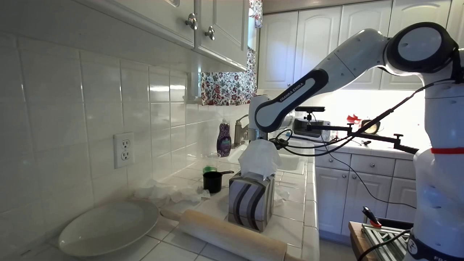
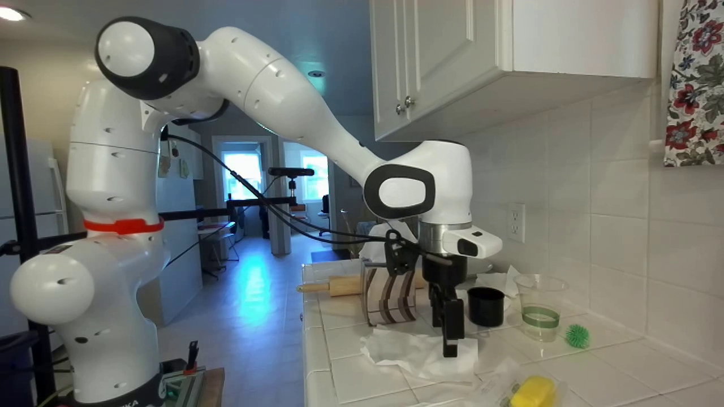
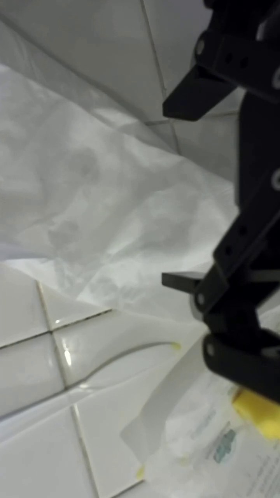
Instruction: Use the napkin to wipe the surface
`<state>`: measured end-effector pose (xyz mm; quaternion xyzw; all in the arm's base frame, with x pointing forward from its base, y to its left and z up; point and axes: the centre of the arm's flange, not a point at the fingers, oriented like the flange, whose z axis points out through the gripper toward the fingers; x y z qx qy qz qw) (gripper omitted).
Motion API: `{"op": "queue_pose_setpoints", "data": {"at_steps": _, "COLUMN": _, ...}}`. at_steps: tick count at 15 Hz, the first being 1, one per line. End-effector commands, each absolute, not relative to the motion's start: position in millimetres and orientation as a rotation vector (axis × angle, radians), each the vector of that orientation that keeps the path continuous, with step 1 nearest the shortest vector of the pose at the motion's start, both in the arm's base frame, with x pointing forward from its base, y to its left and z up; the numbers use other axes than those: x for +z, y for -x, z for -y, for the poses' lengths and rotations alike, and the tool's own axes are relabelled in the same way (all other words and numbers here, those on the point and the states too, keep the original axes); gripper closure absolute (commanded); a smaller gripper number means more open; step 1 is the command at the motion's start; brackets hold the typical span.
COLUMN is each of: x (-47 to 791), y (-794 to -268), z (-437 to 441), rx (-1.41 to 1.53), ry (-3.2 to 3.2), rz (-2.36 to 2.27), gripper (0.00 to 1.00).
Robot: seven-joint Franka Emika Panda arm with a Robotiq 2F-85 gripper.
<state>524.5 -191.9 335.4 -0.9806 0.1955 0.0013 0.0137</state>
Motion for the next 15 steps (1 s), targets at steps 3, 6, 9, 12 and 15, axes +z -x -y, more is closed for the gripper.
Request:
{"op": "queue_pose_setpoints", "data": {"at_steps": 3, "x": 322.7, "y": -542.4, "z": 202.6, "rx": 0.042, "ry": 3.055, "rz": -0.651, "gripper": 0.25}}
{"op": "queue_pose_setpoints", "data": {"at_steps": 6, "x": 318.7, "y": -545.2, "z": 204.1, "rx": 0.052, "ry": 3.055, "rz": -0.653, "gripper": 0.42}}
{"op": "queue_pose_setpoints", "data": {"at_steps": 9, "x": 316.3, "y": -545.6, "z": 204.2, "rx": 0.058, "ry": 3.056, "rz": -0.652, "gripper": 0.67}}
{"op": "queue_pose_setpoints", "data": {"at_steps": 12, "x": 317.3, "y": -546.1, "z": 206.5, "rx": 0.064, "ry": 3.058, "rz": -0.659, "gripper": 0.88}}
{"op": "queue_pose_setpoints", "data": {"at_steps": 15, "x": 321.9, "y": -543.9, "z": 209.1, "rx": 0.049, "ry": 3.048, "rz": -0.673, "gripper": 1.0}}
